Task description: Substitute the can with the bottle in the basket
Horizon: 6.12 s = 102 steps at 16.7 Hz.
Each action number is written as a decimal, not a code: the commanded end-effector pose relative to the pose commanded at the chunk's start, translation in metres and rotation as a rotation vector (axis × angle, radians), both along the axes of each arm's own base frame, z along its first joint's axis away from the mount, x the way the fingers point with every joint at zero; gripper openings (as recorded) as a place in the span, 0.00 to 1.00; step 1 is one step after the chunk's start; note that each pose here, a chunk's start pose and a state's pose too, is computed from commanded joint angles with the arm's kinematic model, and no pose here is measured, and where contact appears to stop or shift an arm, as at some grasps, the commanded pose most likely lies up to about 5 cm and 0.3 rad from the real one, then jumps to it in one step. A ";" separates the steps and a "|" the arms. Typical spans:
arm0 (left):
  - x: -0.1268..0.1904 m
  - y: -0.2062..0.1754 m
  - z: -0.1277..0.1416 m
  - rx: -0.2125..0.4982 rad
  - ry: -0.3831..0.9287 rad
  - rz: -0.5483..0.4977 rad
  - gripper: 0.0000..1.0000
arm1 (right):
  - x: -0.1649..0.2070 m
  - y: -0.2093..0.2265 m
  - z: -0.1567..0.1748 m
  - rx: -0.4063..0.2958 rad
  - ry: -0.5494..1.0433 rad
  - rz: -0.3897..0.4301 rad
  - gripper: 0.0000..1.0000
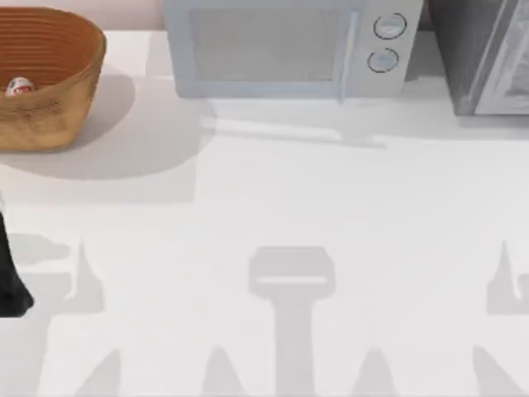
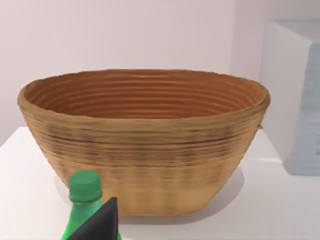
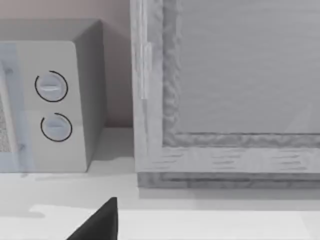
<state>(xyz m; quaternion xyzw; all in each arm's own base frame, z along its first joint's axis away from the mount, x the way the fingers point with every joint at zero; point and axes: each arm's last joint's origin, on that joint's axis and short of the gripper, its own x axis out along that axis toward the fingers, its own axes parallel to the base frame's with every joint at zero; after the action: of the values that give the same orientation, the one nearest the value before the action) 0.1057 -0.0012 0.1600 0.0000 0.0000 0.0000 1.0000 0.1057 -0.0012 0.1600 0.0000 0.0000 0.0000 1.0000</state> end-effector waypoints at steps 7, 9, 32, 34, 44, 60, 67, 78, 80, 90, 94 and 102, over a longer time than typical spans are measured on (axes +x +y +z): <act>-0.003 0.001 0.036 0.013 -0.031 0.000 1.00 | 0.000 0.000 0.000 0.000 0.000 0.000 1.00; -0.003 0.002 0.061 0.018 -0.015 -0.001 1.00 | 0.000 0.000 0.000 0.000 0.000 0.000 1.00; 0.339 0.069 0.153 -0.092 1.060 -0.127 1.00 | 0.000 0.000 0.000 0.000 0.000 0.000 1.00; 0.364 0.078 0.124 -0.117 1.145 -0.142 1.00 | 0.000 0.000 0.000 0.000 0.000 0.000 1.00; 0.406 0.098 0.026 -0.200 1.373 -0.187 1.00 | 0.000 0.000 0.000 0.000 0.000 0.000 1.00; 0.417 0.085 -0.024 -0.200 1.373 -0.187 1.00 | 0.000 0.000 0.000 0.000 0.000 0.000 1.00; 0.418 0.083 -0.031 -0.200 1.373 -0.187 0.92 | 0.000 0.000 0.000 0.000 0.000 0.000 1.00; 0.418 0.083 -0.031 -0.200 1.373 -0.187 0.10 | 0.000 0.000 0.000 0.000 0.000 0.000 1.00; 0.418 0.083 -0.031 -0.200 1.373 -0.187 0.00 | 0.000 0.000 0.000 0.000 0.000 0.000 1.00; 0.411 0.079 -0.003 -0.192 1.341 -0.194 0.00 | 0.000 0.000 0.000 0.000 0.000 0.000 1.00; 0.399 0.080 0.022 -0.168 1.274 -0.157 0.00 | 0.000 0.000 0.000 0.000 0.000 0.000 1.00; 0.294 0.063 0.121 -0.062 0.921 -0.015 0.00 | 0.000 0.000 0.000 0.000 0.000 0.000 1.00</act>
<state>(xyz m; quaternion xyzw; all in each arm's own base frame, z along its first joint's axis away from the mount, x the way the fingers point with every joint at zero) 0.3996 0.0615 0.2806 -0.0297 0.4442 -0.0070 0.8954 0.1057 -0.0012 0.1600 0.0000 0.0000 0.0000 1.0000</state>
